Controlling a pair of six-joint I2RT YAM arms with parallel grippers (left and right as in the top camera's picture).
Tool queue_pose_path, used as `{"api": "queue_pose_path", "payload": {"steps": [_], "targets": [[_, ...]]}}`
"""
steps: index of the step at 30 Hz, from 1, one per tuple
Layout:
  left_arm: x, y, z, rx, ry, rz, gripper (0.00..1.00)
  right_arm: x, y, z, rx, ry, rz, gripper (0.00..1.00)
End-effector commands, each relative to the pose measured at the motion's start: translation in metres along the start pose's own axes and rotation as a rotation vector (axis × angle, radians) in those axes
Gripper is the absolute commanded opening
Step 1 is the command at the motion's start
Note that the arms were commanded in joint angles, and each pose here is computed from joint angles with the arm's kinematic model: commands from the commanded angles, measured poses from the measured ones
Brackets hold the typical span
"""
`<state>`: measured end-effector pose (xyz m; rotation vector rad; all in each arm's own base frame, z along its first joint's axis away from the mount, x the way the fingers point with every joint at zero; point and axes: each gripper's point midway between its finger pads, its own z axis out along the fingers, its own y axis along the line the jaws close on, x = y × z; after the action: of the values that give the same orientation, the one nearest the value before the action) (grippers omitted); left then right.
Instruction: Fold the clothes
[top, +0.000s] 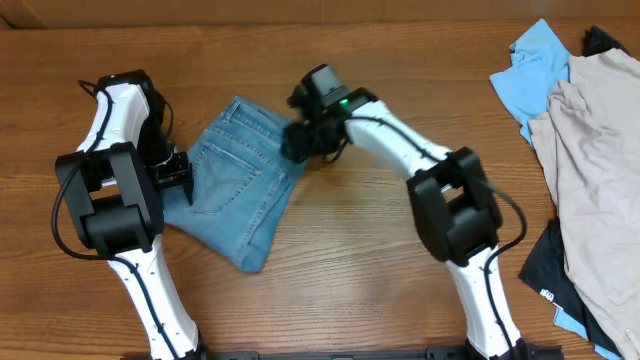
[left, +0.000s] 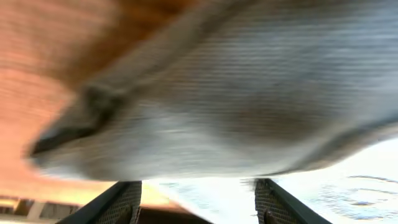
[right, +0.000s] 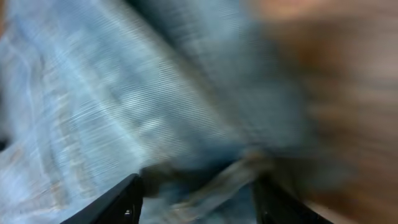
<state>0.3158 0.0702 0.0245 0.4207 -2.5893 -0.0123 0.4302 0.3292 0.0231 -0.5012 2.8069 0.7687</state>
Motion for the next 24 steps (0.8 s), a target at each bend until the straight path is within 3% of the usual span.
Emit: {"api": "queue_pose_path", "payload": {"steps": [1,3,6,8,9,11,14,15,18,24], "targets": [[0.001,-0.006,0.004,-0.006,0.01,-0.02,0.63,-0.013,-0.071,-0.014,0.183,-0.034,0.062,0.62],[-0.002,-0.019,-0.008,0.069,-0.048,0.007,0.63,-0.015,-0.07,-0.023,0.188,-0.023,0.06,0.67],[-0.008,-0.029,-0.053,0.152,-0.251,0.029,0.66,-0.025,-0.066,-0.056,0.258,-0.033,0.044,0.68],[-0.012,-0.03,-0.091,0.178,-0.426,0.053,0.74,-0.036,-0.064,-0.084,0.32,-0.068,0.041,0.7],[-0.016,-0.031,-0.12,0.193,-0.557,0.072,0.85,-0.044,-0.056,-0.106,0.34,-0.104,0.034,0.73],[-0.023,-0.035,-0.151,0.22,-0.7,0.104,0.96,-0.053,-0.045,-0.136,0.35,-0.156,0.023,0.73],[-0.032,-0.052,-0.174,0.299,-0.807,0.205,0.98,-0.06,-0.031,-0.175,0.373,-0.23,0.008,0.75],[-0.039,-0.068,-0.177,0.357,-0.83,0.284,0.98,-0.061,-0.02,-0.206,0.379,-0.282,-0.003,0.78],[-0.054,-0.09,-0.162,0.406,-0.808,0.407,0.99,-0.055,-0.006,-0.239,0.373,-0.321,-0.01,0.78],[-0.081,-0.114,-0.095,0.397,-0.654,0.518,1.0,-0.033,0.005,-0.291,0.377,-0.35,0.002,0.82]]}}
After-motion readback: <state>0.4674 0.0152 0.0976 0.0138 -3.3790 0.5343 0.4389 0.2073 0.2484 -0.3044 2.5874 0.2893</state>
